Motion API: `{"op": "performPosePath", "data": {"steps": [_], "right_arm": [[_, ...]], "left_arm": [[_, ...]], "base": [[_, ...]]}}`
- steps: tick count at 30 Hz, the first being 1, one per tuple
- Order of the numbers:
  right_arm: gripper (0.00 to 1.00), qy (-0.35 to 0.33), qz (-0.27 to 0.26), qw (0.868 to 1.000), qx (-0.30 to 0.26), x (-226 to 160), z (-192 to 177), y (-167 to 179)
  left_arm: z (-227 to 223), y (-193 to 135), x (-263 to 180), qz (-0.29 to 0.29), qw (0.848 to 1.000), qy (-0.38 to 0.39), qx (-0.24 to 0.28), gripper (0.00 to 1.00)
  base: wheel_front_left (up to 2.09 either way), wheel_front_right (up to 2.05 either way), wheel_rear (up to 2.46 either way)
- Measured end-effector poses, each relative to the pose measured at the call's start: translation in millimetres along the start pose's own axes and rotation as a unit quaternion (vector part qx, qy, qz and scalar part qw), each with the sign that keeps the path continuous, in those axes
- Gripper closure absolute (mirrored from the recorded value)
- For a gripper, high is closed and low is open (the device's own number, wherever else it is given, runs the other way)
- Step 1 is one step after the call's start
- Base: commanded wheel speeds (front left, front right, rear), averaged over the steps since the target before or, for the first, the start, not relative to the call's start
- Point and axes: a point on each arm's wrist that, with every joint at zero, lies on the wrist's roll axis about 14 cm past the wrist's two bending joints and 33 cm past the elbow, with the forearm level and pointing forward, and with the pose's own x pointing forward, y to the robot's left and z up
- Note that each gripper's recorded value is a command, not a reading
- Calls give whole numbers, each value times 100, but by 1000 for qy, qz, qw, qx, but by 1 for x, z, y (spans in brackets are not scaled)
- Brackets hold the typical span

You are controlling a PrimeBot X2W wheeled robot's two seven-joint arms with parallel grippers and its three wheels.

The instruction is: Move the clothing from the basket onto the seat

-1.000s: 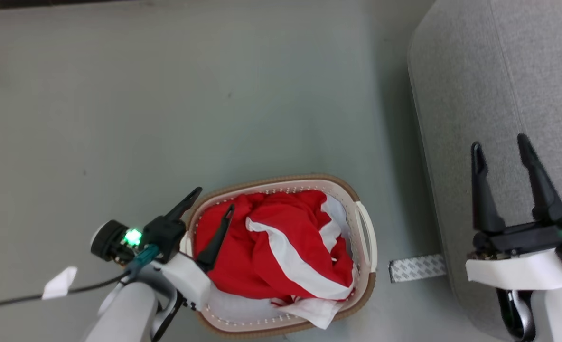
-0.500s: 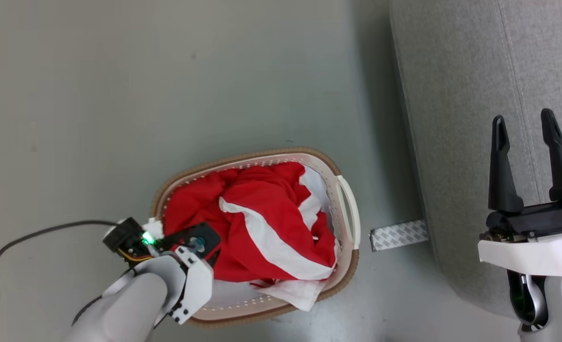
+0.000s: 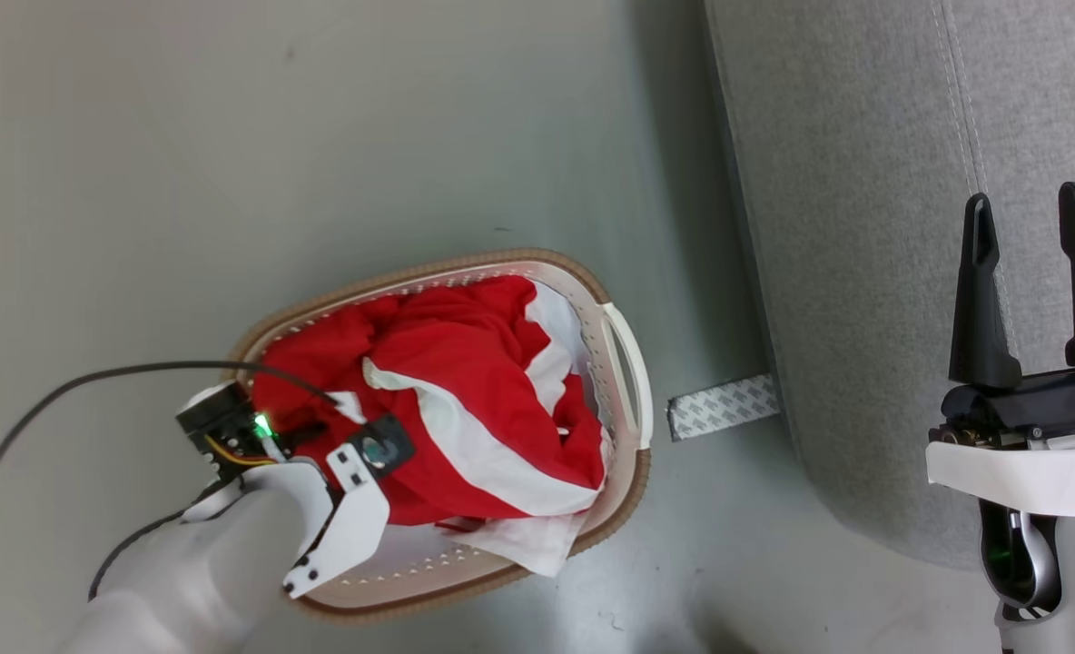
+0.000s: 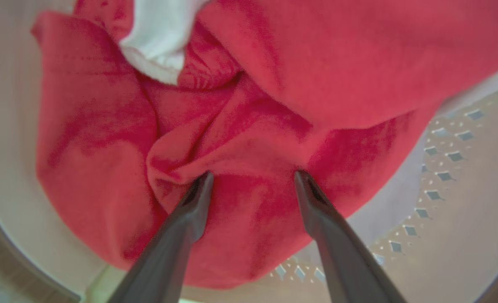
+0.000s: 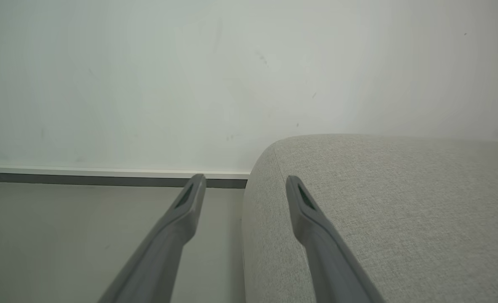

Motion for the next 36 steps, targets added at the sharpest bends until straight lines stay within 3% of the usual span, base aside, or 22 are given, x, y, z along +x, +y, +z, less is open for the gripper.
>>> {"op": "performPosePath", "data": {"steps": [6,21,23,24,25,26,27,36], "right_arm": [[0,12,-5,1000,-1,-3,-8,-4],[0,26,-14,1000,1,-6,-16,-10],[0,28,-15,1000,3,-6,-17,-11],[0,28,-17,999,3,-6,-17,-12],[0,28,-18,999,2,-6,-17,-13],[0,29,-18,999,2,-7,-17,-13],[0,29,-19,999,2,-7,-17,-13],[0,16,-16,1000,6,-7,-6,-11]], "left_arm": [[-16,-9,14,-23,995,59,79,0],[-16,-28,38,-58,990,73,105,0],[-17,-30,40,-62,990,75,97,12],[-18,-31,40,-64,990,77,95,27],[-19,-33,41,-66,990,78,95,53],[-20,-34,41,-68,990,78,95,72],[-20,-34,42,-69,990,78,94,100],[-3,-29,29,-61,993,57,85,100]], "base": [[0,0,0],[0,0,0],[0,0,0],[0,0,0],[0,0,0],[0,0,0],[0,0,0],[0,0,0]]}}
